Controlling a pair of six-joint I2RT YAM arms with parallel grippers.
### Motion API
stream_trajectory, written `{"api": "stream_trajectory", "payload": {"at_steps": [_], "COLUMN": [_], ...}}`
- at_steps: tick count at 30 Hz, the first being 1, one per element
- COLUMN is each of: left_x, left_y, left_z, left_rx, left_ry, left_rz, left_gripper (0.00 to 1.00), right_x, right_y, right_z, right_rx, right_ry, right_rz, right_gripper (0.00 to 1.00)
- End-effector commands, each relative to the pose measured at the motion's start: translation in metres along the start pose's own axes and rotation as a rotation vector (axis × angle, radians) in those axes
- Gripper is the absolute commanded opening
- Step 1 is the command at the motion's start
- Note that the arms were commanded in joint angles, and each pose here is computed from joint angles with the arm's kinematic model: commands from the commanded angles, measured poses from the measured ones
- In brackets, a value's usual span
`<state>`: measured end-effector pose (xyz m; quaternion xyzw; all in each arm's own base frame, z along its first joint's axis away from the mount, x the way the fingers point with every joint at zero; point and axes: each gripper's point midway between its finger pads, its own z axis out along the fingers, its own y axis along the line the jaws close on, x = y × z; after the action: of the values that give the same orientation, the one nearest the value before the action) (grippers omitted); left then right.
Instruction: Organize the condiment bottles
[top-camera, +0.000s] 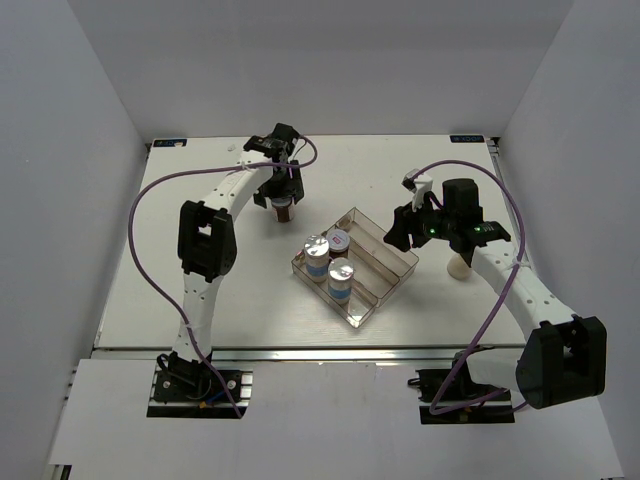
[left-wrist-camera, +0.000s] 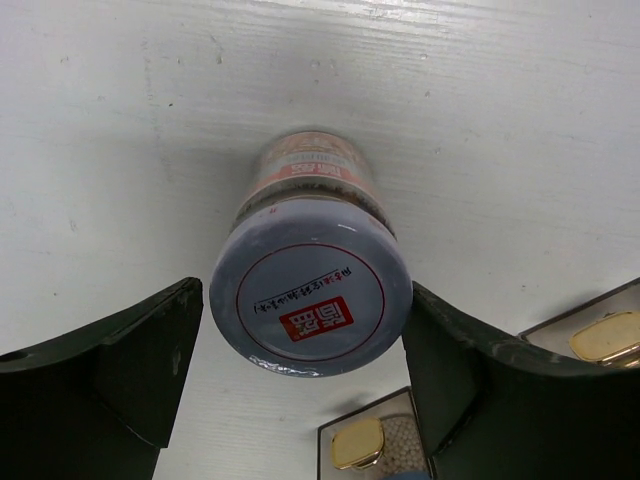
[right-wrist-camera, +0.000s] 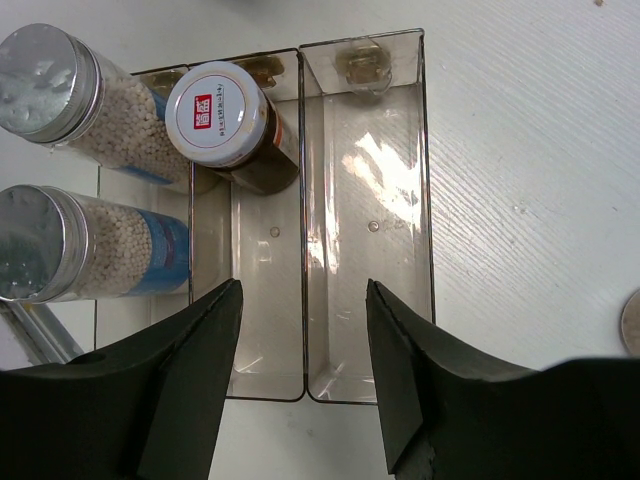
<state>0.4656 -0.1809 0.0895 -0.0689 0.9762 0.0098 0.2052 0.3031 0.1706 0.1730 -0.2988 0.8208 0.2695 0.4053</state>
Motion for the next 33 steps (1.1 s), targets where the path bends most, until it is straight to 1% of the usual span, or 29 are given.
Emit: {"api": "stream_trajectory", "payload": {"at_steps": [1,6,10,11,14,15,16,18,19,21,22,25,26,29,30,33], "left_x": [-0.013,-0.008,-0.01,-0.011,-0.011,-0.011,-0.012,-0.013,-0.015,-0.017,-0.02,-0.026,-0.03,-0.026,-0.026,-0.021], "left_y": [-0.002,-0.004,-0.004,-0.005,-0.006,-0.007,-0.007,-0.008,-0.008,-0.011,-0.012,-0.02,-0.022,-0.033,-0.037,-0.047], "left_z": [-0.008,-0.002,0.001,0.001,0.003,0.003,0.002,-0.002,-0.007,-0.015,-0.02,-0.05,-0.065,-0.087,-0.101,-0.126], "left_rx": [0.024,0.035,0.035,0.039,0.044,0.045,0.048,0.057,0.067,0.086,0.098,0.136,0.153,0.2,0.22,0.281], "left_ry": [-0.051,-0.038,-0.055,-0.06,-0.059,-0.058,-0.063,-0.069,-0.079,-0.089,-0.099,-0.154,-0.182,-0.201,-0.22,-0.239], "left_rz": [-0.006,-0.004,-0.001,-0.002,-0.002,-0.002,-0.004,-0.002,-0.003,0.011,0.018,0.061,0.07,0.119,0.135,0.16], "left_gripper": [0.88,0.83,0.79,0.77,0.67,0.62,0.52,0.37,0.25,0.15,0.05,0.0,0.0,0.0,0.0,0.0], "right_x": [-0.025,-0.024,-0.022,-0.022,-0.022,-0.022,-0.021,-0.021,-0.02,-0.02,-0.02,-0.021,-0.022,-0.022,-0.023,-0.023], "right_y": [-0.003,-0.003,-0.002,-0.003,-0.002,-0.003,-0.003,-0.003,-0.002,-0.002,-0.002,-0.002,-0.001,0.0,-0.001,-0.001], "right_z": [-0.005,-0.005,-0.005,-0.005,-0.006,-0.006,-0.006,-0.006,-0.006,-0.007,-0.007,-0.007,-0.007,-0.005,-0.006,-0.005], "right_rx": [0.016,0.015,0.015,0.015,0.017,0.018,0.02,0.019,0.019,0.019,0.019,0.016,0.015,0.008,0.008,0.005], "right_ry": [-0.059,-0.056,-0.053,-0.055,-0.054,-0.054,-0.054,-0.053,-0.051,-0.051,-0.051,-0.053,-0.056,-0.057,-0.058,-0.058], "right_rz": [-0.033,-0.031,-0.029,-0.03,-0.032,-0.033,-0.033,-0.034,-0.031,-0.031,-0.031,-0.032,-0.032,-0.03,-0.029,-0.028], "right_gripper": [0.59,0.58,0.58,0.58,0.59,0.58,0.59,0.59,0.59,0.58,0.58,0.58,0.58,0.58,0.58,0.58]}}
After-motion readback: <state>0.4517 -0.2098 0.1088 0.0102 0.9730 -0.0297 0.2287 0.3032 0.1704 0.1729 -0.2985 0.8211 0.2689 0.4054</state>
